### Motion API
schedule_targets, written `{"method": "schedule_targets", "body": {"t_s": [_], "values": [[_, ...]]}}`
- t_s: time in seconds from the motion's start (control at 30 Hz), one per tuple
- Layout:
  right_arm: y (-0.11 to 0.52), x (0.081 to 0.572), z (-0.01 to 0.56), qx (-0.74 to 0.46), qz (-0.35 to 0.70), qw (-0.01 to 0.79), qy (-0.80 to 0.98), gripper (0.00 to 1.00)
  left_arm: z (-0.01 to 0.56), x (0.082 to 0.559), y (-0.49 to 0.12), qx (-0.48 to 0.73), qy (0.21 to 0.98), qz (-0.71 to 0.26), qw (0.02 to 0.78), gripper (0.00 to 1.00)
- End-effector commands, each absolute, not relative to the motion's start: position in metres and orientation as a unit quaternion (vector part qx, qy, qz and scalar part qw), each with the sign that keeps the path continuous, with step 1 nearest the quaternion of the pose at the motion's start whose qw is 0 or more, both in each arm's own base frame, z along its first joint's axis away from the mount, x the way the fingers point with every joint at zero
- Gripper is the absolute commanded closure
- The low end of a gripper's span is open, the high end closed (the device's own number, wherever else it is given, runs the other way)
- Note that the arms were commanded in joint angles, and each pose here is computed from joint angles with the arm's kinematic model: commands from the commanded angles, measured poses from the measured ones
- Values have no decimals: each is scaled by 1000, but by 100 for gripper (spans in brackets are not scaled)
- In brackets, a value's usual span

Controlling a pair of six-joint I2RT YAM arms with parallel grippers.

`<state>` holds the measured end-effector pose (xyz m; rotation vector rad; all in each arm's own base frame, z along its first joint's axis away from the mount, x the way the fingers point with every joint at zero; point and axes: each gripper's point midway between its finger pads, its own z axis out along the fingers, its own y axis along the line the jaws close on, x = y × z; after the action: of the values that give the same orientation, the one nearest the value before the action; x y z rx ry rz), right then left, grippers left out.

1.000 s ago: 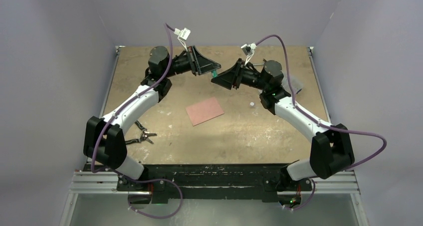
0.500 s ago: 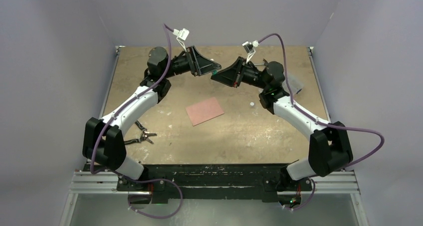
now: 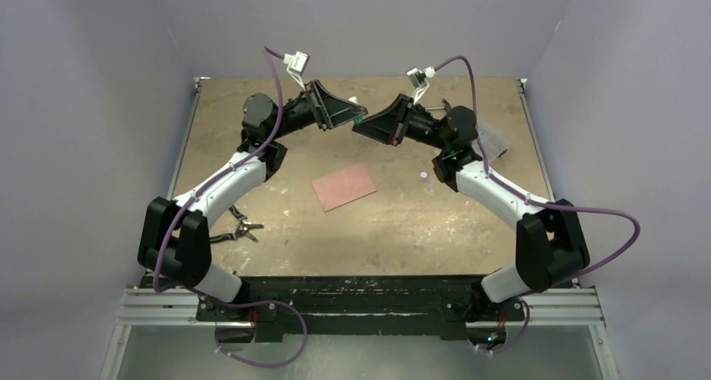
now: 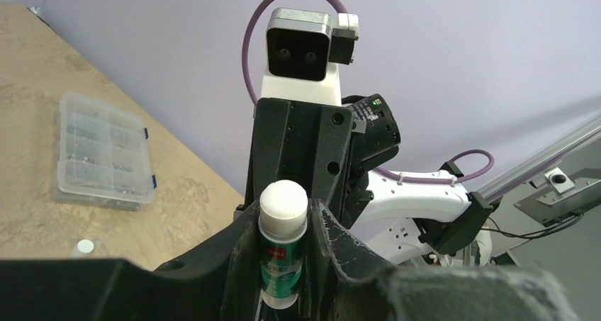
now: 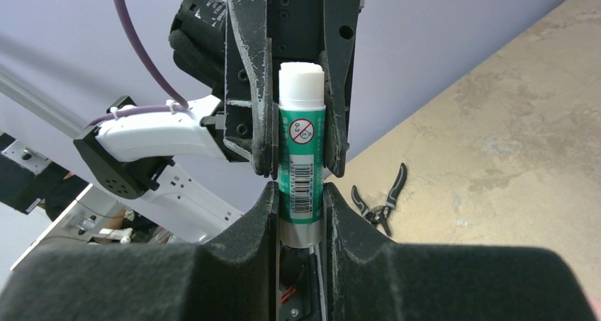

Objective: Place the letter into the envelope and seal it

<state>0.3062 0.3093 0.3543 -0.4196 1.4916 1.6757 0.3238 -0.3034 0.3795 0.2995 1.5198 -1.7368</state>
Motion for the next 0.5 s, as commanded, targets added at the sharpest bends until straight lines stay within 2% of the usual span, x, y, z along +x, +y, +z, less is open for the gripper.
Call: {"method": "schedule_targets", "body": {"t_s": [0.0,0.07,0.1,0.17,0.23,0.33,0.47], "values": [[307,311,373,-159,679,444,562,99,401,309,-300,145,565,-703,407,77],[307,312,374,-158,680,444,562,94,402,308,-300,149,562,-703,409,94],[307,311,374,-159,680,444,562,86,405,308,-300,150,560,-703,412,100],[306,310,371,-157,677,446,564,64,408,312,-299,146,561,-698,421,100],[302,305,371,-152,677,453,560,48,413,317,-297,139,558,-692,436,100],[296,299,369,-130,686,452,555,42,423,325,-293,127,554,-685,457,100],[291,288,370,-106,713,445,532,45,430,330,-291,115,547,-684,470,100]]}}
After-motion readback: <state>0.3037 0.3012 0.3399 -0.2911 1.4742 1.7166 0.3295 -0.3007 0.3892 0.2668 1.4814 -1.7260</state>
